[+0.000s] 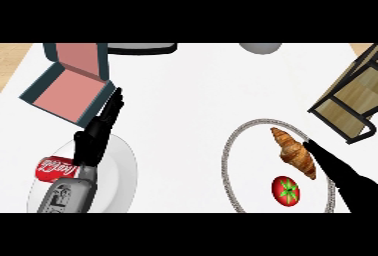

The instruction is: Pick the tomato from the placemat and place it in the tiered shelf

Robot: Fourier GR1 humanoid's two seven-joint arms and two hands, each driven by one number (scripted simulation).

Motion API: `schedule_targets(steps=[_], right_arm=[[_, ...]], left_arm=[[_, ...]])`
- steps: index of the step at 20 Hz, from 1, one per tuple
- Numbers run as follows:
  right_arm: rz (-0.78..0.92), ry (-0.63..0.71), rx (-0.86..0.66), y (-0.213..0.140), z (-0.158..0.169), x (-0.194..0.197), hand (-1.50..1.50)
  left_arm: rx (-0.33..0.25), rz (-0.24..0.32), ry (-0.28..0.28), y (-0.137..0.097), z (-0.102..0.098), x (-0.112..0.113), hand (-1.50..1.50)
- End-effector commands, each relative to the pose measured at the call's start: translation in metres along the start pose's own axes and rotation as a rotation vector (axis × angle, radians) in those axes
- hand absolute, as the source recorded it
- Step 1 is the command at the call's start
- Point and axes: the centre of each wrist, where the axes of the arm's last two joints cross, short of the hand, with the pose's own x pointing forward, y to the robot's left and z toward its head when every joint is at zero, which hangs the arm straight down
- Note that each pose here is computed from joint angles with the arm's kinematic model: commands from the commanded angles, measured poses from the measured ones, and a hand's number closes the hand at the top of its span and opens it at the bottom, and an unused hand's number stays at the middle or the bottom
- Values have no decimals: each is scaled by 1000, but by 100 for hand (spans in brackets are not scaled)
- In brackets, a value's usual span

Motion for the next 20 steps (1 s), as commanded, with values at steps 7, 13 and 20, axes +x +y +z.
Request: schedule_targets(steps=[7,13,20], right_arm=[[25,17,-4,-4,-14,-18,-150],[57,60,22,0,-39,-11,-150],[84,50,15,43,-38,-15,-150]], left_arm=[[-19,-4,2,1,-3,10,0],[-12,7,-9,8,14,2,0],[8,5,7,1,0,-7,0]])
